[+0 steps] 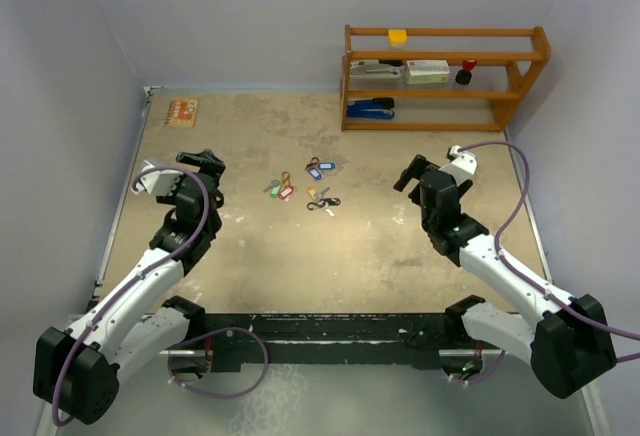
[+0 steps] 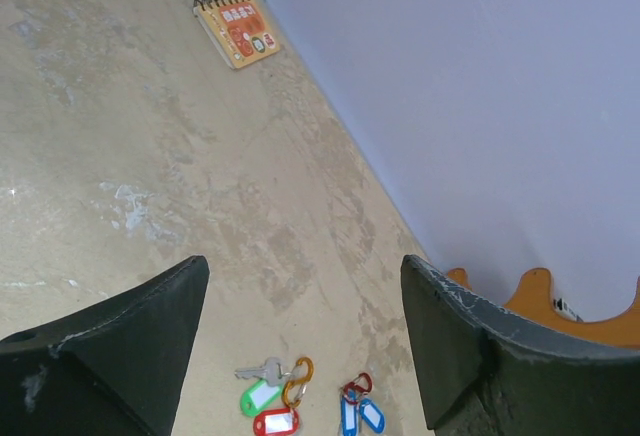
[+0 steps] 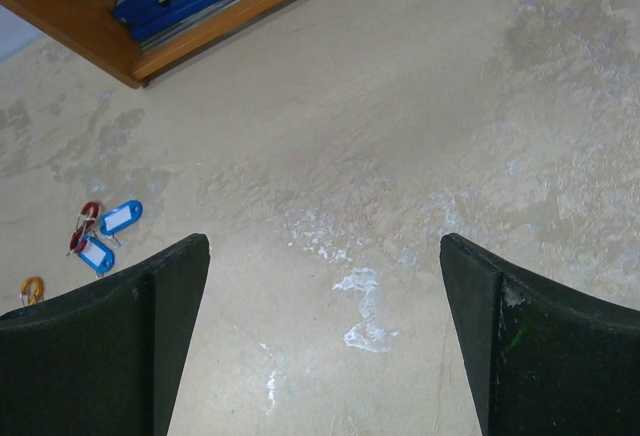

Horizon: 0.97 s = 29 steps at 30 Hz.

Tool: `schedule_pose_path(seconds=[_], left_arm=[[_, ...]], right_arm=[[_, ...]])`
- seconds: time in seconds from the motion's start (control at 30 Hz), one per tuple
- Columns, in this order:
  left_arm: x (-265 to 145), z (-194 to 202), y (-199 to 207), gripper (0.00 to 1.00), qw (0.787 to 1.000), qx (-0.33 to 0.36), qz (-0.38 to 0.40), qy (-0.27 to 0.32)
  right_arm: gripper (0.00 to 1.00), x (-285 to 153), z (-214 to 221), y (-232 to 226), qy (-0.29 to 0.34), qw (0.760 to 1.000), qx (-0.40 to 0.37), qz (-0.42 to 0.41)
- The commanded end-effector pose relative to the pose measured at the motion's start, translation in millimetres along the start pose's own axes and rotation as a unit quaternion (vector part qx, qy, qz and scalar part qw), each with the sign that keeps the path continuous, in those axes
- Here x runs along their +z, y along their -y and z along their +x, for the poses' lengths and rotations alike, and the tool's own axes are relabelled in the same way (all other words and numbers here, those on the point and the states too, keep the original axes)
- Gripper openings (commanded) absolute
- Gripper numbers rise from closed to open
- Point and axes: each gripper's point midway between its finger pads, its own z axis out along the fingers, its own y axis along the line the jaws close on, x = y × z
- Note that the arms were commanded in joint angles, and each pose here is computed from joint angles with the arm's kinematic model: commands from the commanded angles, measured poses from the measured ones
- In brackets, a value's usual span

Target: Put the keys on the keyring

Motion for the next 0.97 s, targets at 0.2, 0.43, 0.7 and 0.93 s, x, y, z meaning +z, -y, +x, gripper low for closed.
schedule_pose_path(seconds=[0.2,0.43,0.7,0.93], left_arm=[[-1,-13,3,0.76,0.999,-0.039,0.001,0.022],[-3,-10,1,0.77,0.999,-0.044,0.003,0.015],[-5,-14,8,0.78,0.999,-0.051,0.011,0.014],[-9,-16,13,0.78,0.998,-0.052,0.029,0.008]], right_arm=[[1.00,-6,-32,-7,0.042,0.999,0.030,-0.004],[1.00,-8,-30,-6,0.044,0.998,0.034,-0.008],[1.00,-14,-38,-3,0.052,0.998,0.041,-0.003],[1.00,-13,-37,-7,0.054,0.997,0.050,-0.012]])
